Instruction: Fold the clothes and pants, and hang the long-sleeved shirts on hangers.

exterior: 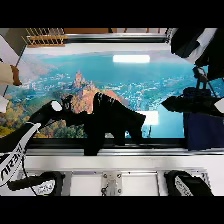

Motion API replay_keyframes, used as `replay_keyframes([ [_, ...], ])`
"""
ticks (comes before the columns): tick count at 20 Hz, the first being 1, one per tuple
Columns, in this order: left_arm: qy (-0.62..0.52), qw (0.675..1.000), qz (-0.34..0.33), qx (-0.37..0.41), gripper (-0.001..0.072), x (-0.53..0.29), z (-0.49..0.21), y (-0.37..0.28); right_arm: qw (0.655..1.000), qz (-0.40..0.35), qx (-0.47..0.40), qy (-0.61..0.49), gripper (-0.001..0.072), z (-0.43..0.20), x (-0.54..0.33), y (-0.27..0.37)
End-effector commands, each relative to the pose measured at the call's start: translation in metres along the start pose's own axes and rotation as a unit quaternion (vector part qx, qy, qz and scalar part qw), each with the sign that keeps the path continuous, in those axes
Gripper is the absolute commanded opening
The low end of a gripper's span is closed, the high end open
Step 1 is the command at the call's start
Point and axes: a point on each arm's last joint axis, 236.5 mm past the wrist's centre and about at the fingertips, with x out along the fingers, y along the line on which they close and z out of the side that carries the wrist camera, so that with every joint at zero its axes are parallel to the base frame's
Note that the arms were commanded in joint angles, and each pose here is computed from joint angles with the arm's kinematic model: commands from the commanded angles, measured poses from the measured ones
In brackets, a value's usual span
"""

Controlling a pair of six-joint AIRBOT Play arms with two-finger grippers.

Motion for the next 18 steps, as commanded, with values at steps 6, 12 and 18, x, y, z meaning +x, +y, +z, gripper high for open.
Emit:
replay_keyframes([
  [6, -0.057, 0.998, -0.016, -0.018, 0.0007, -0.04, 0.028, 0.005, 0.964, 0.052, 0.018, 0.26, 0.0525, -0.168, 0.109, 0.025],
  [12, -0.052, 0.998, -0.013, -0.027, 0.0007, -0.038, 0.025, 0.011, 0.959, 0.069, -0.011, 0.275, 0.0486, -0.194, 0.146, 0.06],
  [18, -0.087, 0.996, -0.029, 0.016, 0.0007, -0.087, 0.05, -0.003, 0.975, 0.017, -0.082, 0.205, 0.0013, -0.117, 0.104, 0.028],
])
